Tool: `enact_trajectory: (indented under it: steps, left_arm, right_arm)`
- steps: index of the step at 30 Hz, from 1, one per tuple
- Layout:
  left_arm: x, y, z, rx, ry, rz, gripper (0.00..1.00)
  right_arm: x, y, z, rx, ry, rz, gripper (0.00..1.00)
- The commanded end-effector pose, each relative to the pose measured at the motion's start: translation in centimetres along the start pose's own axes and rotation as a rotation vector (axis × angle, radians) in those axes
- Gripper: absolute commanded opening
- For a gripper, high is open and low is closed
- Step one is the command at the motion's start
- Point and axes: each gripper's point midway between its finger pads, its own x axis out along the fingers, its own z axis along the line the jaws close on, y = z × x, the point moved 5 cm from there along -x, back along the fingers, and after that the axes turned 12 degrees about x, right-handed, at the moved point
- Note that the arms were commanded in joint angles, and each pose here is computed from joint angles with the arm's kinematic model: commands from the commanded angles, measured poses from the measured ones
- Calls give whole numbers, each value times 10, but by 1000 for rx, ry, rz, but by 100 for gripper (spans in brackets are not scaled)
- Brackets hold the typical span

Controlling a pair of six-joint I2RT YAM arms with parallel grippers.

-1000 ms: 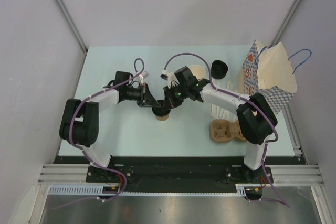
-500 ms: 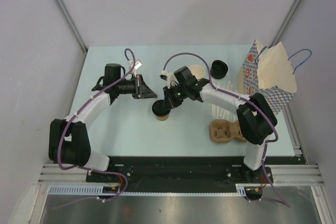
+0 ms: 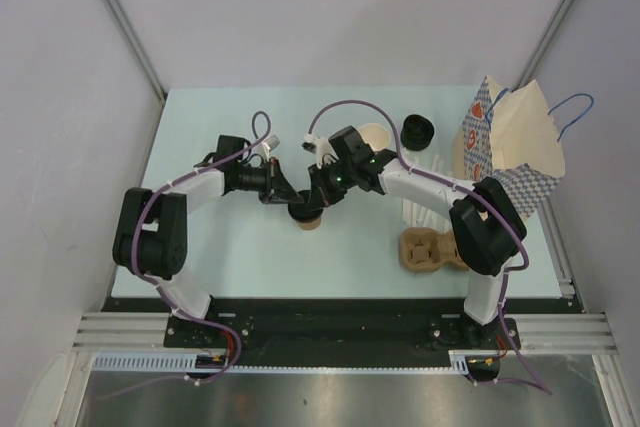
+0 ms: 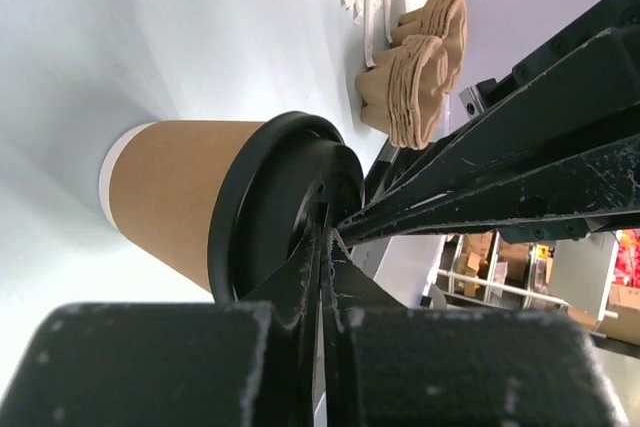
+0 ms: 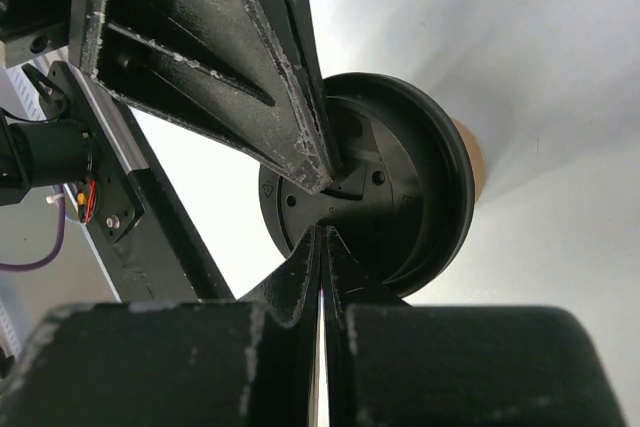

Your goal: Pack the takeout coffee

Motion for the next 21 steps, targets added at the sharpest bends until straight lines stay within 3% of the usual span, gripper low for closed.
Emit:
enact_trajectory:
  steps: [1, 3, 7, 10, 15, 21]
  left_arm:
    - [-13, -9, 6, 83, -125, -36, 1]
    - [-24, -20, -15, 157, -108, -79, 3]
    - [-43, -34, -37, 255, -184, -119, 30]
    - [-54, -39, -41, 304, -286, -139, 39]
    - [-62, -36, -28, 338, -415, -84, 43]
    - [-58, -40, -30, 416, -473, -37, 45]
  right_arm:
    - [8, 13, -21, 8, 87, 57, 0]
    - [7, 11, -19, 2, 82, 48, 0]
    - [-1, 4, -8, -13, 50, 30, 0]
    - [-10, -4, 6, -36, -1, 7, 0]
    - [-30, -21, 27, -64, -41, -33, 4]
    - [-60, -49, 49, -73, -106, -104, 18]
